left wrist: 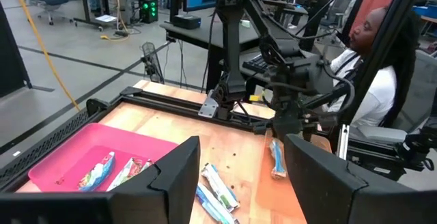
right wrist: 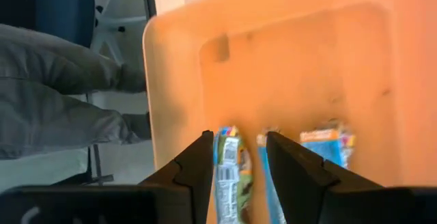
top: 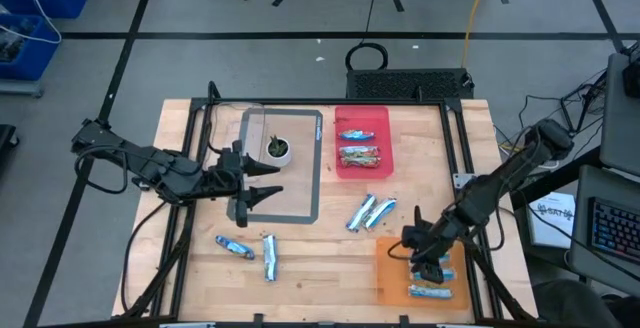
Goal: Pick and place Granola Bars by type
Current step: Put the orange granola bar into the orange bin
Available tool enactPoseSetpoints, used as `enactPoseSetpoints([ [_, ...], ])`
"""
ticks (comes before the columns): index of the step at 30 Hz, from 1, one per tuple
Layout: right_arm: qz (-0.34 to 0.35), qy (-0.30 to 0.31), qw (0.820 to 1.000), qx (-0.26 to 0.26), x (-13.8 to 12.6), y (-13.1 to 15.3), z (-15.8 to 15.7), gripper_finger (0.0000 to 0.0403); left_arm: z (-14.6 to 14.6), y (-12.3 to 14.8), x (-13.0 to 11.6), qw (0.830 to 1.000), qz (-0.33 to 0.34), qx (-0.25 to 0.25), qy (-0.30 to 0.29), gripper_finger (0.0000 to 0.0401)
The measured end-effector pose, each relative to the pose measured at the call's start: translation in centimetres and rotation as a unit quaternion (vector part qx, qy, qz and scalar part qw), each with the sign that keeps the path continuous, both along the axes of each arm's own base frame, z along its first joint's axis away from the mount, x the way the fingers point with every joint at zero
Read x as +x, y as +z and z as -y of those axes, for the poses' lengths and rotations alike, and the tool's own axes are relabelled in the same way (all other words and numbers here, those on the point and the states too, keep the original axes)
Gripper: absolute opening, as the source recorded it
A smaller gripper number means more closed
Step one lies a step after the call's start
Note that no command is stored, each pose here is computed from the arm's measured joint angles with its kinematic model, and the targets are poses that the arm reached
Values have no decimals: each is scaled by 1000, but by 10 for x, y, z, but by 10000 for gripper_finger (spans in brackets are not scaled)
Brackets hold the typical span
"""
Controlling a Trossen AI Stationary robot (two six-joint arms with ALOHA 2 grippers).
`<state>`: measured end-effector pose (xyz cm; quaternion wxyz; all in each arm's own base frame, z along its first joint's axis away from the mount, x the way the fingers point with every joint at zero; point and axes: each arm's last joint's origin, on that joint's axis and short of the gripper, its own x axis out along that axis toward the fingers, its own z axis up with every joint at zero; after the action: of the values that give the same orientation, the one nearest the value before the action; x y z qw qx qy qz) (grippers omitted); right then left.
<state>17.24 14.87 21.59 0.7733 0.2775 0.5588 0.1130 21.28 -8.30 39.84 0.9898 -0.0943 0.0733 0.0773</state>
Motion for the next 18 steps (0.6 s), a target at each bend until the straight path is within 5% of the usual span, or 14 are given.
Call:
enactPoseSetpoints([
  [18, 134, 78, 987, -39, 8, 27, 50, 126, 0, -6, -1, 999, -26, -32, 5, 212],
])
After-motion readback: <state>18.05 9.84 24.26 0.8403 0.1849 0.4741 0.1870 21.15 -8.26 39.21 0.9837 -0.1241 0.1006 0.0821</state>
